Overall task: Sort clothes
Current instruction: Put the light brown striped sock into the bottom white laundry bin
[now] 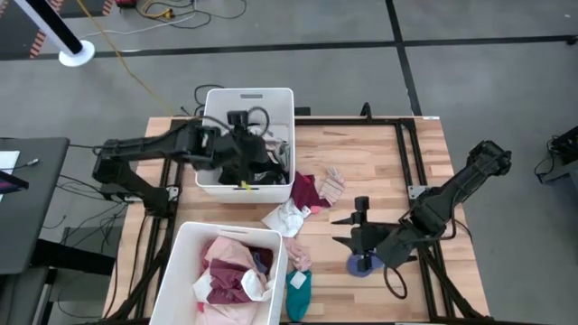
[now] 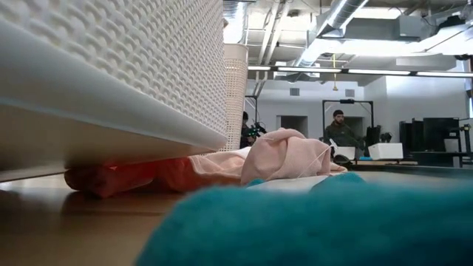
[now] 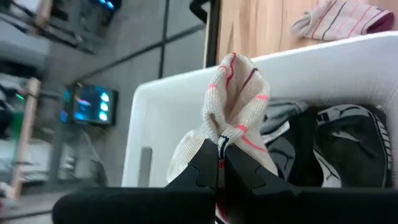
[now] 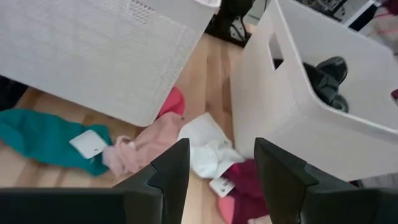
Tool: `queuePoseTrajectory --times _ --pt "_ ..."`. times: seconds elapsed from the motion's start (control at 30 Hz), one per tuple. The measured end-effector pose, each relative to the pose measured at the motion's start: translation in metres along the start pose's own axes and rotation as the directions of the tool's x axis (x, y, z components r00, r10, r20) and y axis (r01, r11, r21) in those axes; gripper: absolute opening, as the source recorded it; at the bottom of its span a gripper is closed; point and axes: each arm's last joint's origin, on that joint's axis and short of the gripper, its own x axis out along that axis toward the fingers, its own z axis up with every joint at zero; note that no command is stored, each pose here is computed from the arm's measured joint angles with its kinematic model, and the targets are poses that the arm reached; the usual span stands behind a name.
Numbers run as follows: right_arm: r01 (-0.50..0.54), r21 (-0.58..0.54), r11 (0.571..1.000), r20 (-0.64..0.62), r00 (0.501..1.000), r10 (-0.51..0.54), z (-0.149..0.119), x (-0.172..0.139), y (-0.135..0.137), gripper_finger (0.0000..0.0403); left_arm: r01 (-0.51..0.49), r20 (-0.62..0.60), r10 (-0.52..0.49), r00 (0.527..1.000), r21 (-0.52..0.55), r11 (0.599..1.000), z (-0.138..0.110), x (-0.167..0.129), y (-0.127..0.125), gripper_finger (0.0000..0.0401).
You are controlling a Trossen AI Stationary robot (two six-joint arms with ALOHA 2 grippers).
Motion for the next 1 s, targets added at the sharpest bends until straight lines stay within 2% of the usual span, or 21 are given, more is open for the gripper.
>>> queuePoseTrajectory --times 0.17,0.3,0.43,0.6,0.67,0.83,1.0 --pt "-0.018 0.019 1.0 -0.025 1.0 0.019 -0.005 -0.005 0.006 0.019 0.075 0.009 -0.074 0.997 -0.048 0.996 -0.01 -0.004 0.011 0.0" --pt "-0.026 0.042 0.999 -0.047 0.999 0.028 -0.009 -0.009 0.009 0.0186 0.265 0.112 -0.255 0.96 -0.084 0.961 -0.019 -0.021 0.017 0.0" --pt "-0.039 0.039 0.999 -0.049 0.998 0.04 -0.012 -0.01 0.014 0.0185 0.492 0.238 -0.465 0.853 -0.068 0.868 -0.028 -0.048 0.016 0.0" --pt "-0.04 0.051 0.998 -0.065 0.997 0.043 -0.018 -0.01 0.017 0.0185 0.708 0.348 -0.676 0.65 0.046 0.704 -0.038 -0.082 0.006 0.0" --pt "-0.036 0.064 0.997 -0.075 0.996 0.041 -0.019 -0.01 0.016 0.0185 0.761 0.351 -0.729 0.588 0.064 0.645 -0.04 -0.09 -0.002 0.0" --pt "-0.028 0.075 0.997 -0.081 0.996 0.034 -0.02 -0.009 0.015 0.0185 0.82 0.275 -0.796 0.539 0.045 0.571 -0.043 -0.092 -0.029 0.0" --pt "0.002 0.1 0.995 -0.112 0.994 0.009 -0.022 -0.005 0.009 0.0184 0.857 0.162 -0.849 0.503 0.031 0.514 -0.047 -0.081 -0.069 0.0"
